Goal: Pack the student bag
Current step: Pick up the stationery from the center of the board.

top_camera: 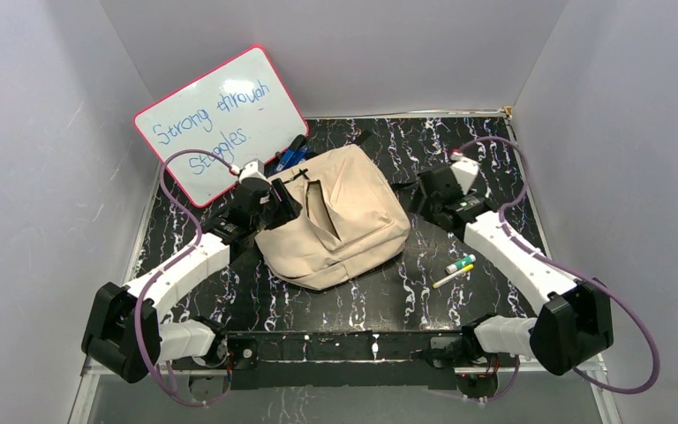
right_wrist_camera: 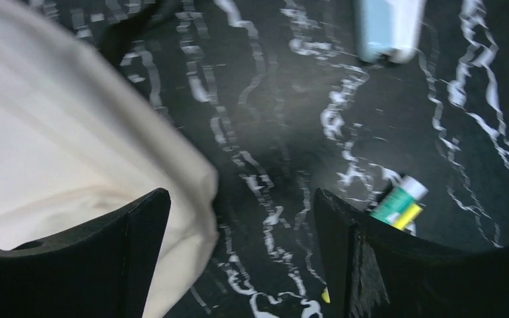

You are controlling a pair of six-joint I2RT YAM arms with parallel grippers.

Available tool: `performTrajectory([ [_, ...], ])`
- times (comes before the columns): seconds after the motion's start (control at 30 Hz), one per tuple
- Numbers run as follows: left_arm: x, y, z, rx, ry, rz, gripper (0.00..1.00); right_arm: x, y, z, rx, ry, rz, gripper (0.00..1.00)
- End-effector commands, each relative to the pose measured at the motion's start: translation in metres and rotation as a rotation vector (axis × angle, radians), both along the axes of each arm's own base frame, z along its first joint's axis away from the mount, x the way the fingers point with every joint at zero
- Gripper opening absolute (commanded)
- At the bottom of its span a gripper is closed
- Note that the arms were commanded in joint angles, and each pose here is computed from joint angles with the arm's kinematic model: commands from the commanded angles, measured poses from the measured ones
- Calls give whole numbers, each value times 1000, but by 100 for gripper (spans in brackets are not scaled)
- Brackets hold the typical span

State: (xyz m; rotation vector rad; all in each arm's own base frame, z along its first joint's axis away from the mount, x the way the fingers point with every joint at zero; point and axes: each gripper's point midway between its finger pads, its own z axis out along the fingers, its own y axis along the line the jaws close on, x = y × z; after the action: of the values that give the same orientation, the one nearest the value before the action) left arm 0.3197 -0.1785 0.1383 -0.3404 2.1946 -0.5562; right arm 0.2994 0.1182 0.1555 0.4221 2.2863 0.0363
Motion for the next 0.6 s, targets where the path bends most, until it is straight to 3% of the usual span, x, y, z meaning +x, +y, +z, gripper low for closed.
performTrajectory([
  [0.0,6,0,9,-43,-31,27,52,-18,-57,-31,49,129,-179,88],
  [0.13,6,2,9,-29,-40,27,52,-37,-89,-54,89,190,-341,94],
  [0.27,7,2,3,-13,-24,22,52,-53,-92,-76,136,286,-402,95],
  [0.57,8,-2,-2,-17,-13,5,52,-77,-87,-101,179,370,-430,84],
])
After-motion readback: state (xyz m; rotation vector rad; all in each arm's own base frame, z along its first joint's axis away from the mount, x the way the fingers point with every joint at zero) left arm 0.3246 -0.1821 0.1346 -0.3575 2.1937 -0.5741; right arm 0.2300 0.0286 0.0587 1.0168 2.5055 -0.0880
